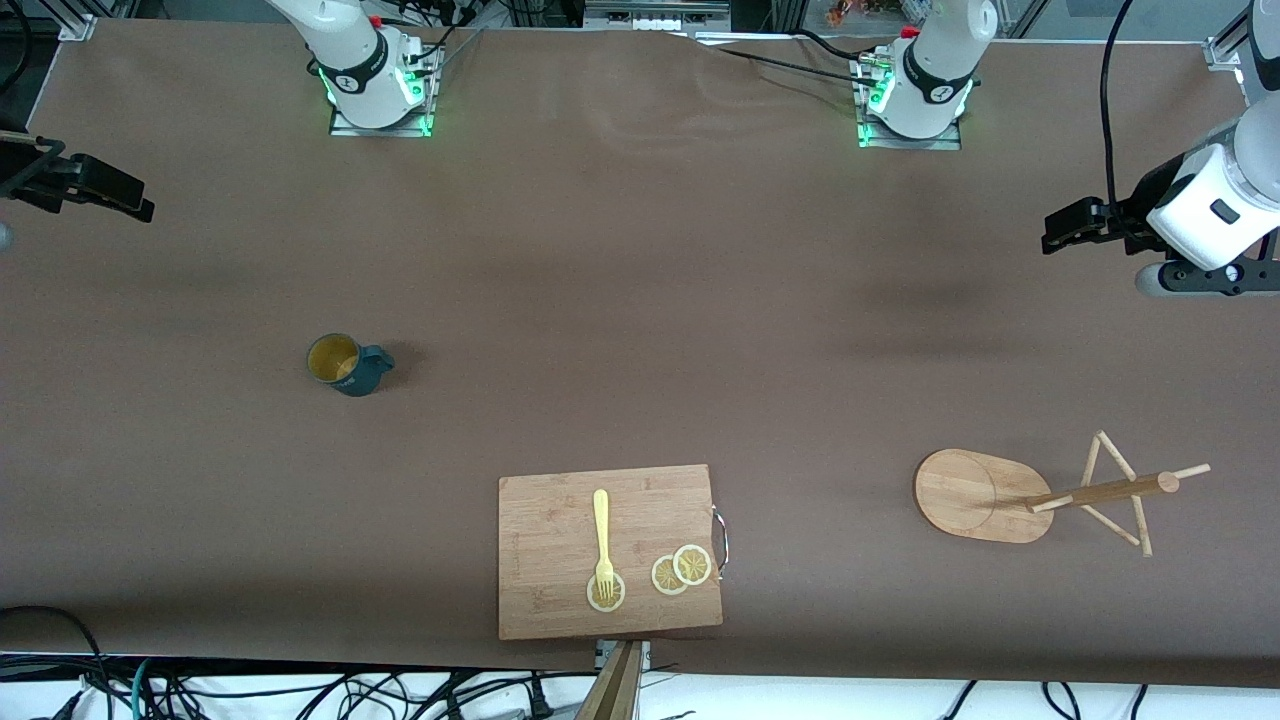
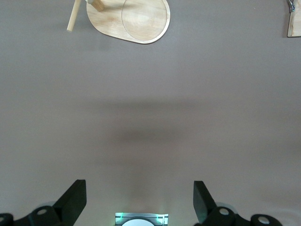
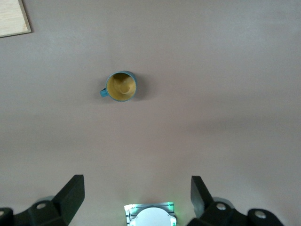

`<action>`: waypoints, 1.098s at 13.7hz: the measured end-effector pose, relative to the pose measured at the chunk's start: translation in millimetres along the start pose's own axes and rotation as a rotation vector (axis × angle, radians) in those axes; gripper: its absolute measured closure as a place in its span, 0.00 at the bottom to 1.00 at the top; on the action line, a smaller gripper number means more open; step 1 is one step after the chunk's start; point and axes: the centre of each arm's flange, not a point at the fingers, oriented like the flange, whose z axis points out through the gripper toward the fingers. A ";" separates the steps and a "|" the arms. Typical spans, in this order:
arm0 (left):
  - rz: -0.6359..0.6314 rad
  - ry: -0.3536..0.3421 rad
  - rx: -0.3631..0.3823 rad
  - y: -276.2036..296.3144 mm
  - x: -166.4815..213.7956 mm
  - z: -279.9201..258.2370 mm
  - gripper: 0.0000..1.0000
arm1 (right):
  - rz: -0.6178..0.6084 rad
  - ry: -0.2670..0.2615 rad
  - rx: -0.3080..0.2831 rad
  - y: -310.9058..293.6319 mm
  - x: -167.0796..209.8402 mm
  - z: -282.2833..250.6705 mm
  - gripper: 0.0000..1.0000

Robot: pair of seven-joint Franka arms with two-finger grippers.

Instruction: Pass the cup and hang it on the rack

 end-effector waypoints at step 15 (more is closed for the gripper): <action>-0.018 0.038 0.002 -7.0 2.6 -8.8 0.00 | -0.006 -0.169 -0.026 -13.3 97.2 163.5 0.00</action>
